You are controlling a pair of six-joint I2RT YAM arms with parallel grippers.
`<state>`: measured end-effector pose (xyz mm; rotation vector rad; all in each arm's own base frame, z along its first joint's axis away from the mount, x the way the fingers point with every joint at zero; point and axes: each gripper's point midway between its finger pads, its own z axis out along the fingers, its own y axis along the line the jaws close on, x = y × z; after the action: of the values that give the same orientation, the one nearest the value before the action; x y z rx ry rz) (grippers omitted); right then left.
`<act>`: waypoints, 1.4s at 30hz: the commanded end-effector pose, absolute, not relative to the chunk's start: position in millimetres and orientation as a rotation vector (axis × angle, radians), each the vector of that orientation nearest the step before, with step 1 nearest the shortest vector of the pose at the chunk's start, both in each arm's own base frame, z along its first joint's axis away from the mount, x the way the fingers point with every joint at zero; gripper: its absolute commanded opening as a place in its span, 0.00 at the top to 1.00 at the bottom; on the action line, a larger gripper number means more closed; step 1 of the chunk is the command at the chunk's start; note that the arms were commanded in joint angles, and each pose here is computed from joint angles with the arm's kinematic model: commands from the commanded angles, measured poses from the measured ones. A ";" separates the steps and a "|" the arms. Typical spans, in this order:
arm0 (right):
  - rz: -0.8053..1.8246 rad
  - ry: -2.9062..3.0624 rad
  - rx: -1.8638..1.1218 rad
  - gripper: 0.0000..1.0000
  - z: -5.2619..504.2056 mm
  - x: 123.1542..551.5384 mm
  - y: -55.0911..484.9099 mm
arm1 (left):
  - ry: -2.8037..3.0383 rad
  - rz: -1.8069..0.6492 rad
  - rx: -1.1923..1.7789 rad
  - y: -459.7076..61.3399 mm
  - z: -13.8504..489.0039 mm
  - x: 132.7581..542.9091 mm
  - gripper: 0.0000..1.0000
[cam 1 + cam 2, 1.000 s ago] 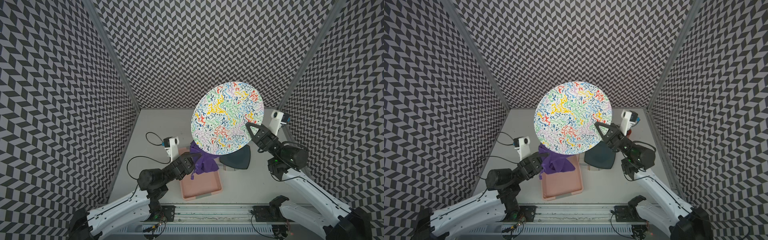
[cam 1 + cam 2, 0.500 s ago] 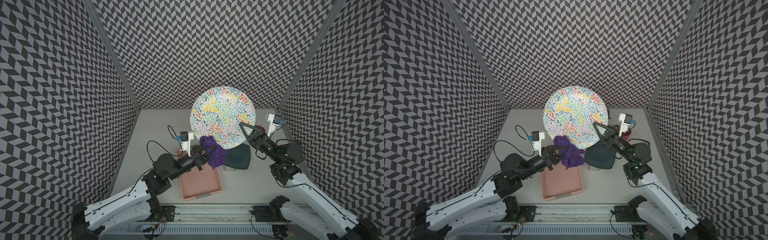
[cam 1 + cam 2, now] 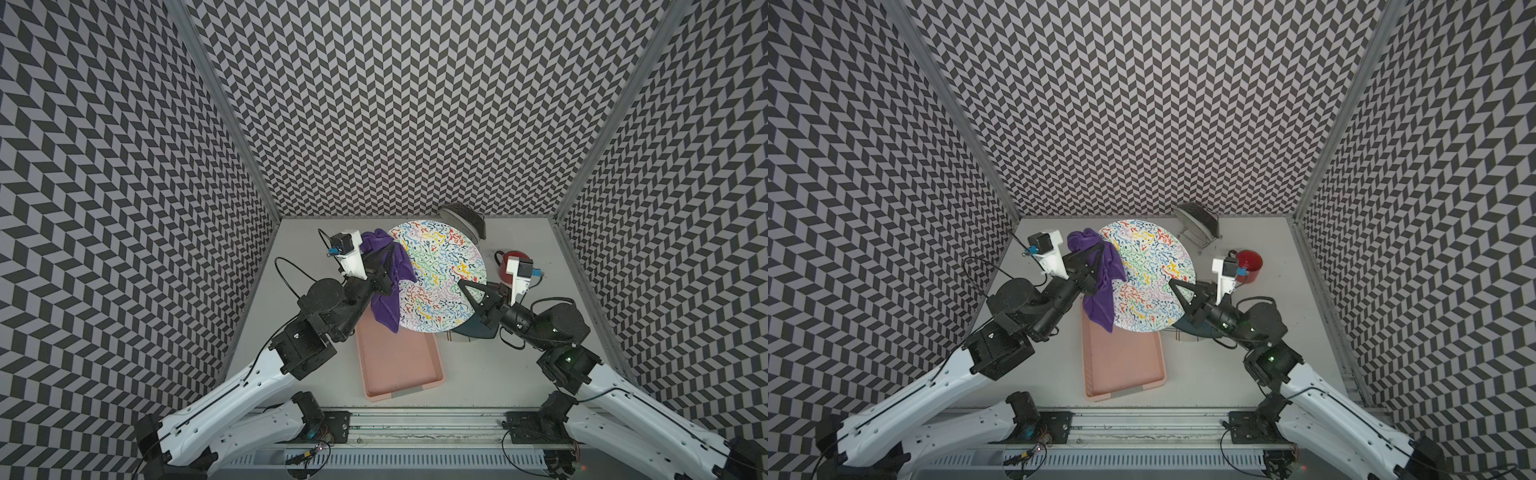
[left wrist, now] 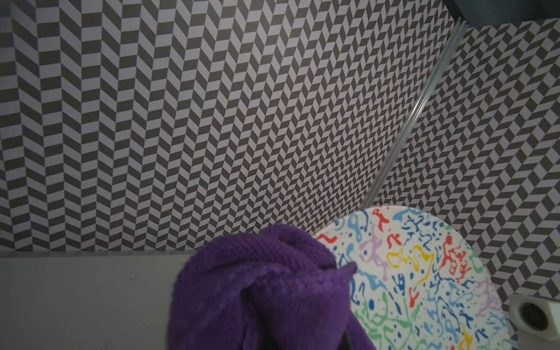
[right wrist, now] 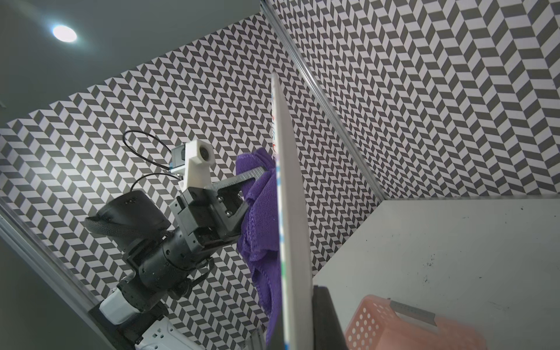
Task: Wipe the wet plate dry
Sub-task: Wipe the plate with towel.
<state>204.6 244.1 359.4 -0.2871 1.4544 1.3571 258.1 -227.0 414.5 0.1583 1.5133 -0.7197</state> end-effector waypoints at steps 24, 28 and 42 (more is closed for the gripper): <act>1.463 1.200 -0.345 1.00 425.0 181.2 243.8 | 1.740 -0.748 0.524 -313.1 318.2 261.4 1.00; 1.547 1.155 -0.293 1.00 446.2 185.7 218.1 | 1.741 -0.878 0.405 -284.7 308.2 261.5 1.00; 1.922 1.042 -0.357 1.00 439.7 158.4 200.2 | 1.086 -1.883 0.329 -202.6 439.1 176.5 1.00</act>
<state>229.8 199.7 381.0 -0.0210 1.3127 1.7233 214.0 -201.6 417.0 0.2324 1.1941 -1.6242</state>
